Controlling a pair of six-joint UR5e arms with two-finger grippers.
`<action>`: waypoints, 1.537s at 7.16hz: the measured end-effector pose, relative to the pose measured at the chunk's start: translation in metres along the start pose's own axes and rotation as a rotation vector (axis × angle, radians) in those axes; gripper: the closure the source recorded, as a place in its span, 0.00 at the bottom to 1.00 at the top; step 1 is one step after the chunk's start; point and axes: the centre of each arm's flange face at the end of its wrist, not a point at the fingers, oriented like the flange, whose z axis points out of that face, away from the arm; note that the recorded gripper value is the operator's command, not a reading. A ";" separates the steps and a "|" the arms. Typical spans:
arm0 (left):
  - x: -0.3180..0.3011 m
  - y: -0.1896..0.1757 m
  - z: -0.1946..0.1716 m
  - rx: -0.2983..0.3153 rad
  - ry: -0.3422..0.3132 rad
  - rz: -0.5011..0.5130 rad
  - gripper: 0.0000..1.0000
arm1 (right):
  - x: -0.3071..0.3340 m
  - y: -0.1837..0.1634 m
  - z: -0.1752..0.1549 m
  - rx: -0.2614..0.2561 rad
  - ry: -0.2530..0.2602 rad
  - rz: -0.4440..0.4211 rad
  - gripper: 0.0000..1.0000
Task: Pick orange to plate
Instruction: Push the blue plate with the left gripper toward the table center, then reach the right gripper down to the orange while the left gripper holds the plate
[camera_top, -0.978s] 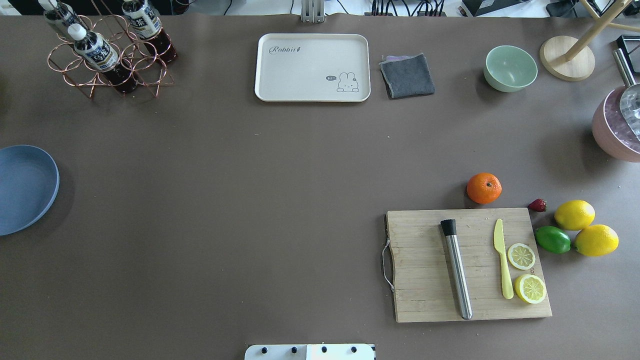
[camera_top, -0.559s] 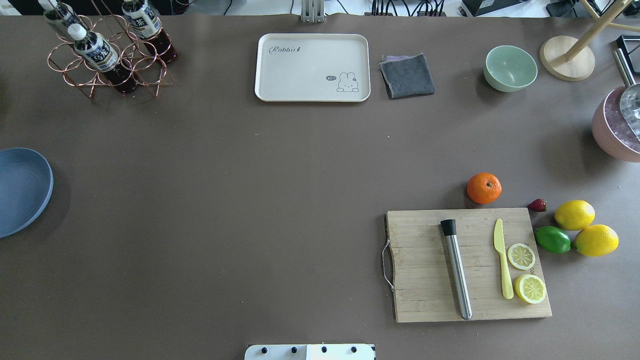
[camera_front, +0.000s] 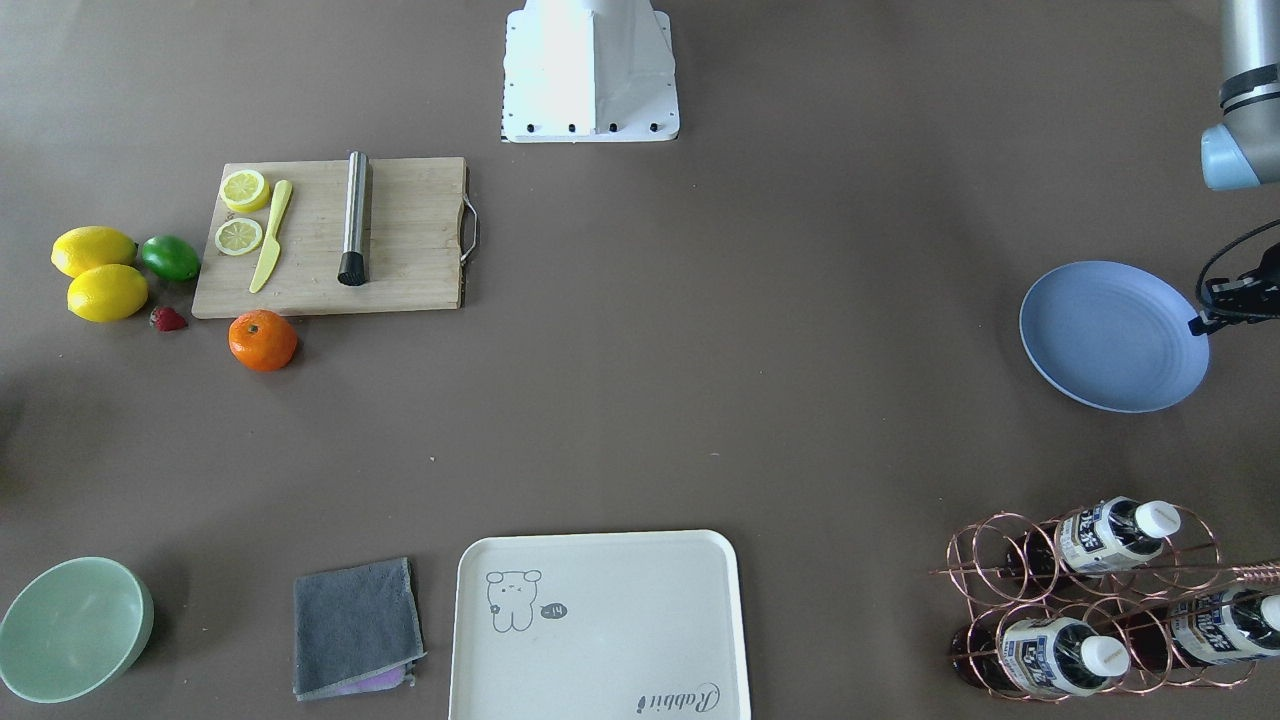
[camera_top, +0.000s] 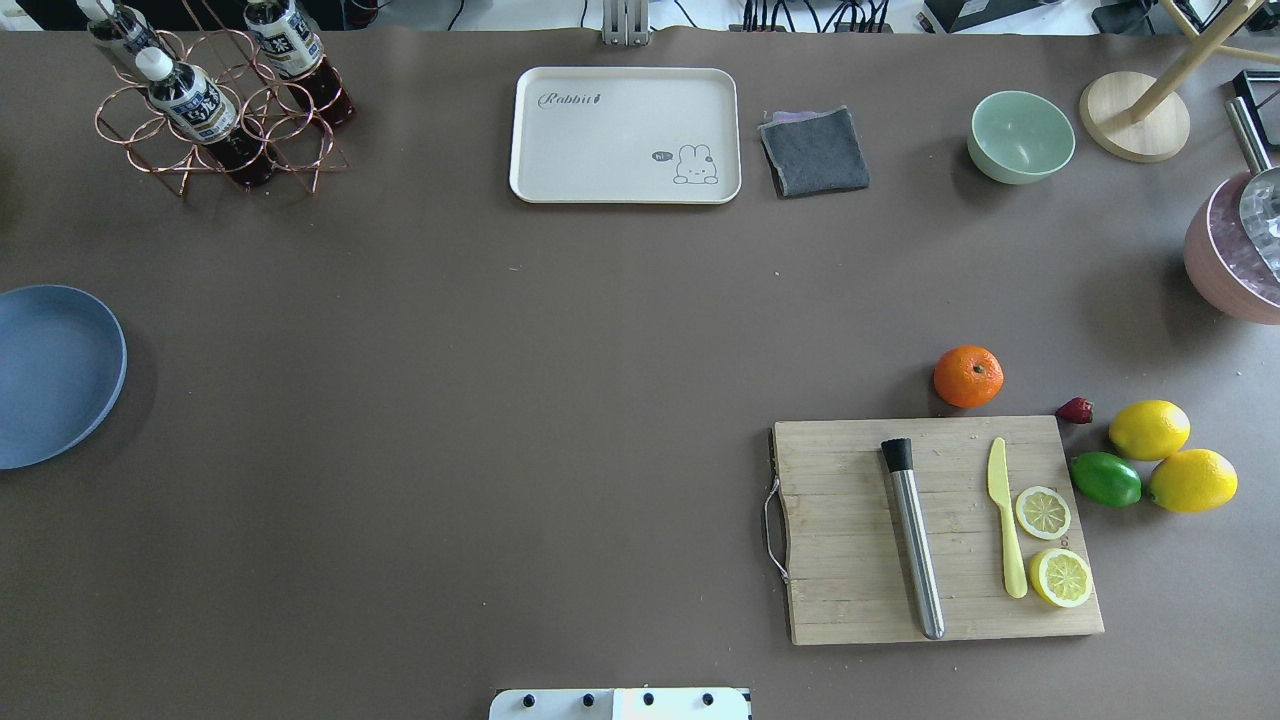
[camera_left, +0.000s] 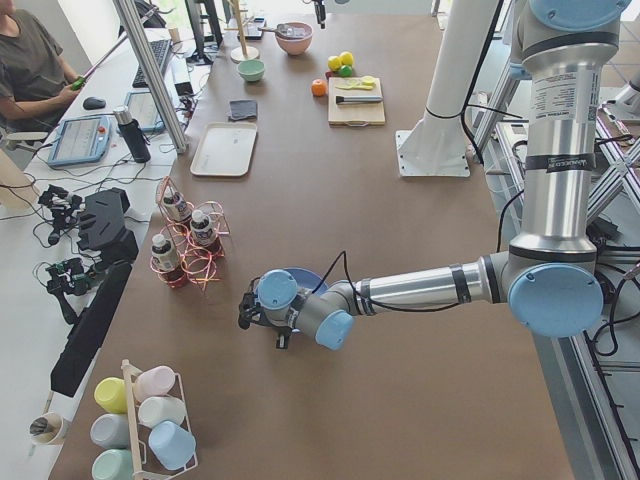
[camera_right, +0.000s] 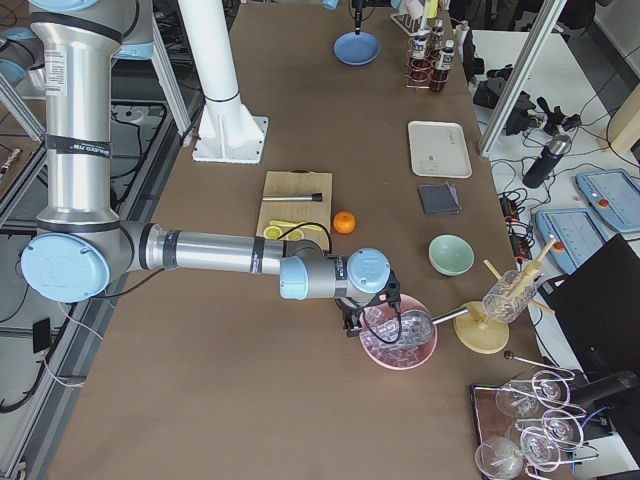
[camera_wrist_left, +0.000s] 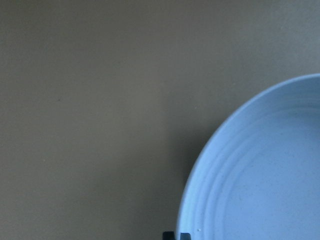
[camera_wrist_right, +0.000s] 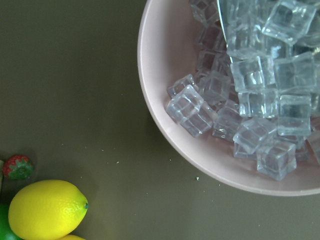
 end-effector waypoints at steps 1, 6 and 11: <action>0.050 -0.003 -0.006 0.003 0.041 -0.056 1.00 | -0.002 0.001 0.000 0.025 0.008 -0.036 0.00; 0.354 0.040 0.027 -0.044 0.189 -0.237 1.00 | -0.095 -0.020 0.019 0.046 0.008 -0.058 0.00; 0.561 0.132 0.109 0.022 0.153 -0.229 1.00 | -0.230 -0.050 0.061 0.015 0.030 0.029 0.00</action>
